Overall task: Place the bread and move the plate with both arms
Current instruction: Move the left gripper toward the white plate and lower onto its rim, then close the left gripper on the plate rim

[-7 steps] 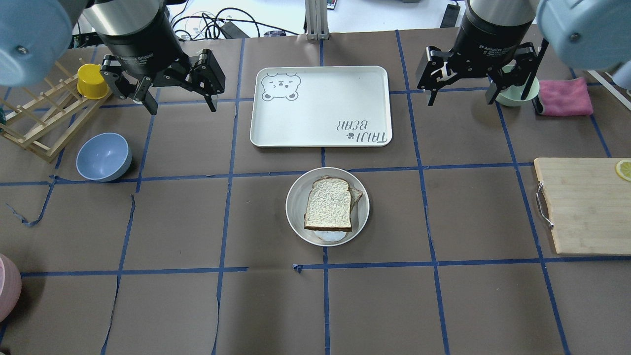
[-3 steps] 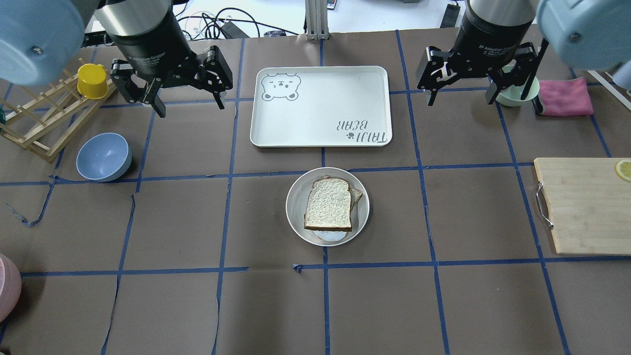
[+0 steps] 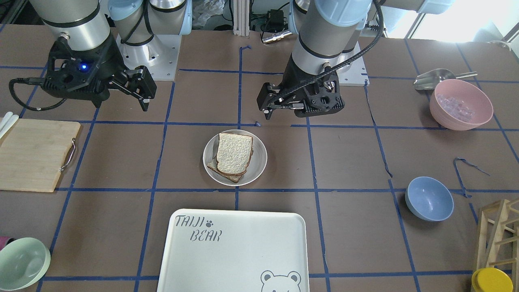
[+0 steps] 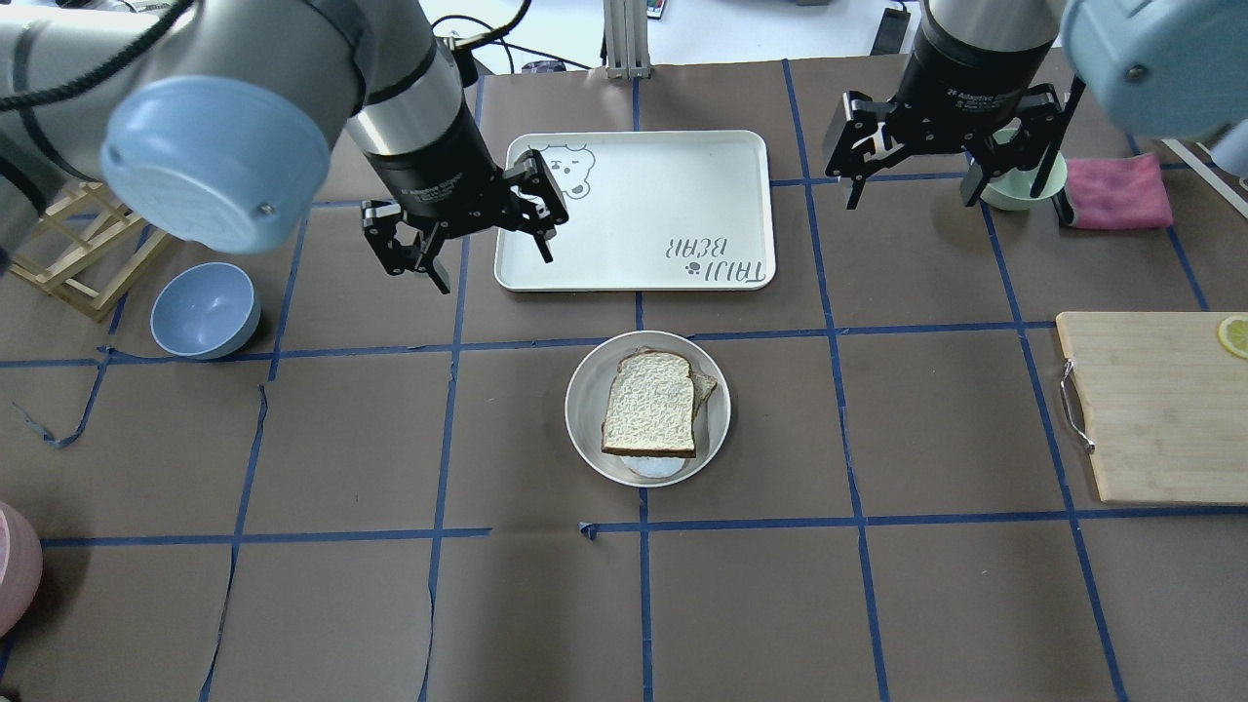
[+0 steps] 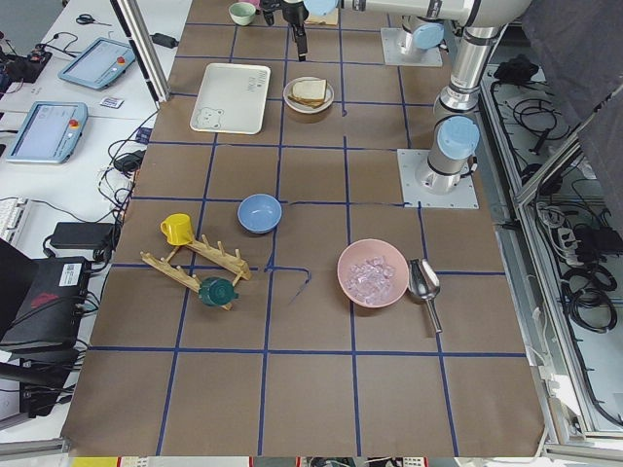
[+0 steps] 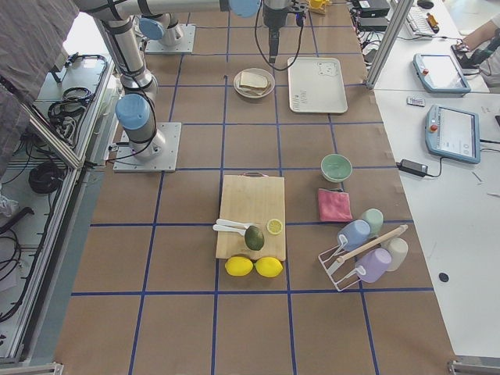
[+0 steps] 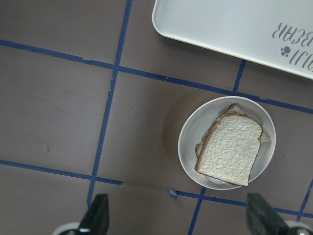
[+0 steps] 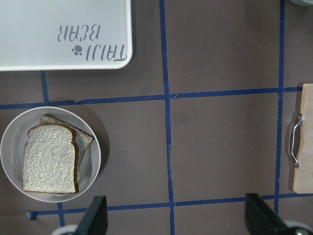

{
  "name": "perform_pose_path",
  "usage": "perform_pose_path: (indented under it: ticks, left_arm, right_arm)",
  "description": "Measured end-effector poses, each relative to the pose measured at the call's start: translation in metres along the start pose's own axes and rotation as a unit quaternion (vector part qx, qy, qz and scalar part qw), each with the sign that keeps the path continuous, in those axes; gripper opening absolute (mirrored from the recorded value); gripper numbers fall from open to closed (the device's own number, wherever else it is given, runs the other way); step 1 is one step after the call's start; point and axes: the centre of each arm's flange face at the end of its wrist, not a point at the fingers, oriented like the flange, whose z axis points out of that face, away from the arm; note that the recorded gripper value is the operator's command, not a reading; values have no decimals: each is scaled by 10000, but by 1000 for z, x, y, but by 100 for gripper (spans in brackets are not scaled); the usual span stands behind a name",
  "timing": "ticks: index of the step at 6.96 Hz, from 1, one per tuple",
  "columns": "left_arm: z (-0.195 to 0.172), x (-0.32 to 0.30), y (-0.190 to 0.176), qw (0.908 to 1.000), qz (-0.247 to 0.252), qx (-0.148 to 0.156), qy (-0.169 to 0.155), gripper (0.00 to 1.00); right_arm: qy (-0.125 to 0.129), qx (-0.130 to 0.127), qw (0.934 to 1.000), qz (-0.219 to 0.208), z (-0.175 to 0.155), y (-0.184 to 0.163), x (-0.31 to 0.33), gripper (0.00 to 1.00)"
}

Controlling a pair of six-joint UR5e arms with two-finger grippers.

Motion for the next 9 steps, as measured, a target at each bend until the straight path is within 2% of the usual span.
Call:
perform_pose_path:
  ticks: [2, 3, 5, 6, 8, 9]
  left_arm:
    - [75, 2, 10, 9992, 57, -192, 344, 100]
    - [111, -1, 13, 9987, 114, -251, 435, 97]
    - [167, 2, 15, 9958, 237, -463, 756, 96]
    - [185, 5, 13, 9948, 310, -469, 854, 93]
    - [204, 1, 8, 9935, 688, -413, 801, 92]
    - [208, -7, 3, 9945, 826, -319, 566, 92]
  right_arm:
    - [-3, 0, 10000, 2, 0, 0, 0, 100]
    - [-2, 0, 10000, 2, 0, 0, 0, 100]
    - [0, 0, 10000, 0, 0, 0, 0, 100]
    - [0, 0, 10000, 0, 0, 0, 0, 100]
    - [0, 0, 10000, 2, 0, 0, 0, 100]
    - [0, 0, 10000, 2, 0, 0, 0, 100]
